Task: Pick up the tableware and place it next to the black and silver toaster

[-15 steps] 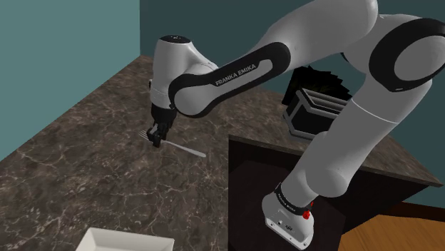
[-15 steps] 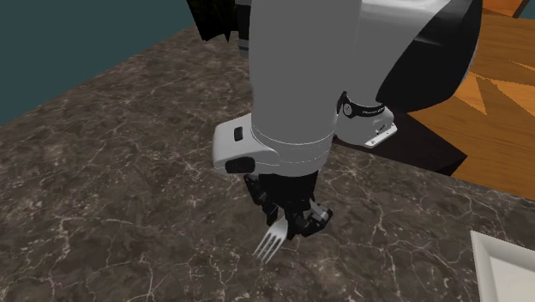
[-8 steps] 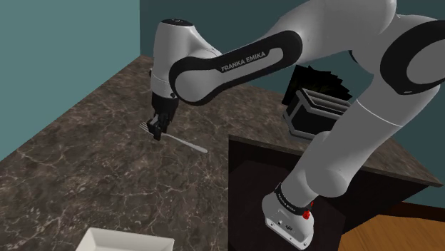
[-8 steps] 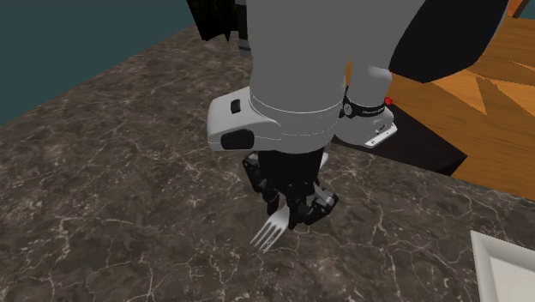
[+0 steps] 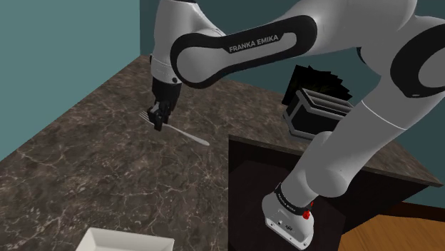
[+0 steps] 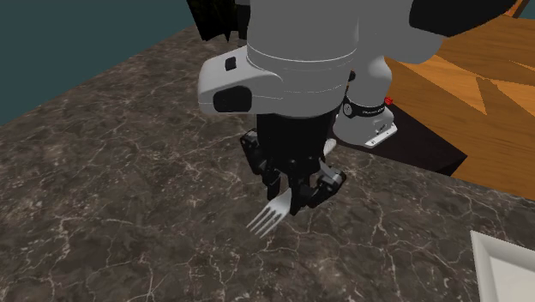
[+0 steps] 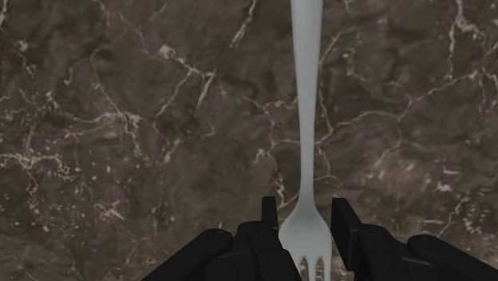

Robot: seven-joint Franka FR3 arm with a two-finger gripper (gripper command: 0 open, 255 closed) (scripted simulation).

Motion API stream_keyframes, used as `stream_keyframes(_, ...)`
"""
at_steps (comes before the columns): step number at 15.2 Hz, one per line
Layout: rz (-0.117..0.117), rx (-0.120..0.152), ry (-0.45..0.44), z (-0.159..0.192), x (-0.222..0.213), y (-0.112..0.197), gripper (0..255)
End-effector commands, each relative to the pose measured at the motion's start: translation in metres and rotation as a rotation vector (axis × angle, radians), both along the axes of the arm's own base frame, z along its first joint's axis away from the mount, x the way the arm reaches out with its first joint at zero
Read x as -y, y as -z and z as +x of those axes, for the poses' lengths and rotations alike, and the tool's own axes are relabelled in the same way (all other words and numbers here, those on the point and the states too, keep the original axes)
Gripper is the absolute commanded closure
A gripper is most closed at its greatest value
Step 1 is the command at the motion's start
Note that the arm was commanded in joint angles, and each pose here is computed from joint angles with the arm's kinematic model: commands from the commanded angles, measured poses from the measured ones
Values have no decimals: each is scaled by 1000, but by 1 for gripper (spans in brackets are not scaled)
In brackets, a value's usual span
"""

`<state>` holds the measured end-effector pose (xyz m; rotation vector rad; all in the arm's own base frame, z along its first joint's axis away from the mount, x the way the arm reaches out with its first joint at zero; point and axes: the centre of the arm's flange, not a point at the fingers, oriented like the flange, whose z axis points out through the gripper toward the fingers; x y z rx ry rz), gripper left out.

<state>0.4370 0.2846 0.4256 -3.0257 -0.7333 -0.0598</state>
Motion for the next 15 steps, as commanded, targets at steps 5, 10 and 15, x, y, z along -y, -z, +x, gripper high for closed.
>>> stream_keyframes(5,0,0,0,0,0,-32,255)
stream_keyframes(10,0,0,0,0,0,-58,255)
stream_keyframes(15,0,0,0,0,0,-85,255)
